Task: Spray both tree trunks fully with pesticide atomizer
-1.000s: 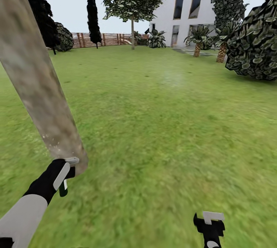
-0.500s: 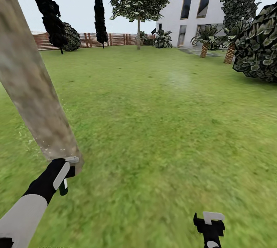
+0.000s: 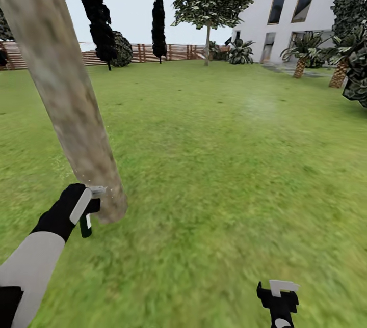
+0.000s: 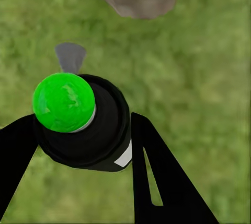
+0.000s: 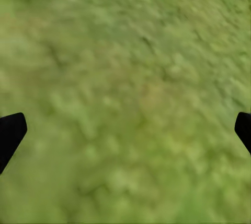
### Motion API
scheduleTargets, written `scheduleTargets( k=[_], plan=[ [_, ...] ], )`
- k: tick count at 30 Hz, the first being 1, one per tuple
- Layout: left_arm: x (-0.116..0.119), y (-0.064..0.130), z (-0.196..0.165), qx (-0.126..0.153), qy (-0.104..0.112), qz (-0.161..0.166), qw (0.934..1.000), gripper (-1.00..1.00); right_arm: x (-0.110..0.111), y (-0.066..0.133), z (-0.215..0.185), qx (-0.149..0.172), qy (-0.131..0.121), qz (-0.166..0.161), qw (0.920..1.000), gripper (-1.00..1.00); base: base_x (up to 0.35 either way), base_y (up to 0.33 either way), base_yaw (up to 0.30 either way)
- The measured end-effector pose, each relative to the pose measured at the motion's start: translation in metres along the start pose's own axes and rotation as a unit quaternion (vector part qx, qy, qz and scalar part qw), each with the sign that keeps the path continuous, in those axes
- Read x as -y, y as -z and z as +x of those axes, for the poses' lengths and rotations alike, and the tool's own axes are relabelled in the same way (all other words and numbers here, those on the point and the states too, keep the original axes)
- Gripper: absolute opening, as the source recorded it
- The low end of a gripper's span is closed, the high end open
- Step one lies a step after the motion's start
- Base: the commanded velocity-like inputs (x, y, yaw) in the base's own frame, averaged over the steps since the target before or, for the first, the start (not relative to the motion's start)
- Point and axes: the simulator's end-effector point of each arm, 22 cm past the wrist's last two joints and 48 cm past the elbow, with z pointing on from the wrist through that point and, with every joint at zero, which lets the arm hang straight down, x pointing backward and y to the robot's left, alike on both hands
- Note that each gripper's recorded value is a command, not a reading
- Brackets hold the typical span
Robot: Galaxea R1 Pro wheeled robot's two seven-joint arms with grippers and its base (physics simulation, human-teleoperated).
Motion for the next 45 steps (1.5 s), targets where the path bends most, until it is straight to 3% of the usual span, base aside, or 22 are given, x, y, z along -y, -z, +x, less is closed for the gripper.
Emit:
scheduleTargets(
  k=[7, 19, 24, 31, 42, 45],
  plan=[
    [0.004, 0.022, -0.043, 0.029, 0.009, 0.009, 0.9995, -1.00, 0.001, 0.000, 0.000, 0.000, 0.000, 0.001, 1.0000, 1.00, 0.000, 0.000, 0.049],
    [0.004, 0.026, -0.050, 0.036, 0.010, 0.009, 0.9993, -1.00, 0.001, 0.000, 0.000, 0.000, 0.001, 0.001, 1.0000, 1.00, 0.039, -0.163, 0.000],
    [0.006, 0.042, -0.069, 0.068, 0.011, 0.013, 0.9976, -1.00, 0.000, 0.000, 0.000, 0.000, 0.001, 0.000, 1.0000, 1.00, 0.001, -0.278, 0.174],
    [0.000, 0.042, -0.069, 0.070, 0.011, 0.007, 0.9975, -1.00, 0.000, 0.000, 0.000, 0.000, 0.001, 0.000, 1.0000, 1.00, 0.036, -0.276, 0.269],
    [-0.004, 0.035, -0.061, 0.061, 0.010, -0.001, 0.9981, -1.00, 0.000, 0.000, 0.000, 0.001, 0.001, 0.000, 1.0000, 1.00, 0.226, -0.197, 0.068],
    [-0.007, 0.021, -0.036, 0.044, 0.006, -0.007, 0.9990, -1.00, 0.000, 0.000, 0.000, 0.000, 0.001, -0.001, 1.0000, 1.00, 0.249, -0.170, 0.271]
  ],
)
